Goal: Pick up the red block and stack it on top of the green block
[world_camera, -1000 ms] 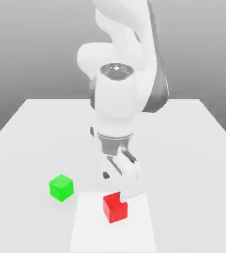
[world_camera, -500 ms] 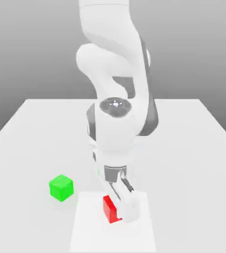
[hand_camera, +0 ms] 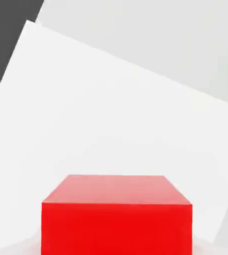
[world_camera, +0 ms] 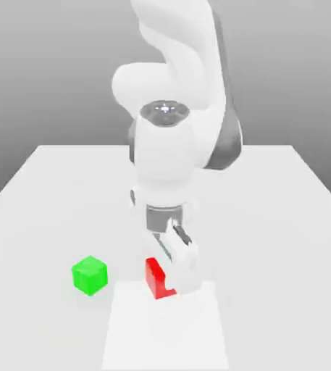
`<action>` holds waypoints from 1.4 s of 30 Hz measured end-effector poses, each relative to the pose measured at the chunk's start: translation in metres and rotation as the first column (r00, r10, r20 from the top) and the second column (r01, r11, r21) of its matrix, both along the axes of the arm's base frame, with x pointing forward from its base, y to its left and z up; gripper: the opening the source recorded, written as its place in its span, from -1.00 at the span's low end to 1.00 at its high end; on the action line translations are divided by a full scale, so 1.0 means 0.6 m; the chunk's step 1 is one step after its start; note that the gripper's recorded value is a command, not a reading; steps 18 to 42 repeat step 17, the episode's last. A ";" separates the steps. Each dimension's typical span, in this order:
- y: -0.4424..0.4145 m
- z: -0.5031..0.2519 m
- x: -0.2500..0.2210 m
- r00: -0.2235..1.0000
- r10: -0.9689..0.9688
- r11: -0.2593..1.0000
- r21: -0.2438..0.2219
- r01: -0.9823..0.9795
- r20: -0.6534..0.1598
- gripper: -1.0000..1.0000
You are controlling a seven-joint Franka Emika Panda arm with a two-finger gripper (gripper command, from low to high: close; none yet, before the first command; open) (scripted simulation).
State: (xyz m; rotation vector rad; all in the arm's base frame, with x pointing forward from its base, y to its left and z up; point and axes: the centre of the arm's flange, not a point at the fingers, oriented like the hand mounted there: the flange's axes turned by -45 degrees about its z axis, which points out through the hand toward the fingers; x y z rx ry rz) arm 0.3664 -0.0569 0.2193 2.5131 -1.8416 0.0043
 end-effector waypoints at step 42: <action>-0.157 -0.061 -0.117 0.987 -0.162 0.987 0.021 0.162 0.014 1.00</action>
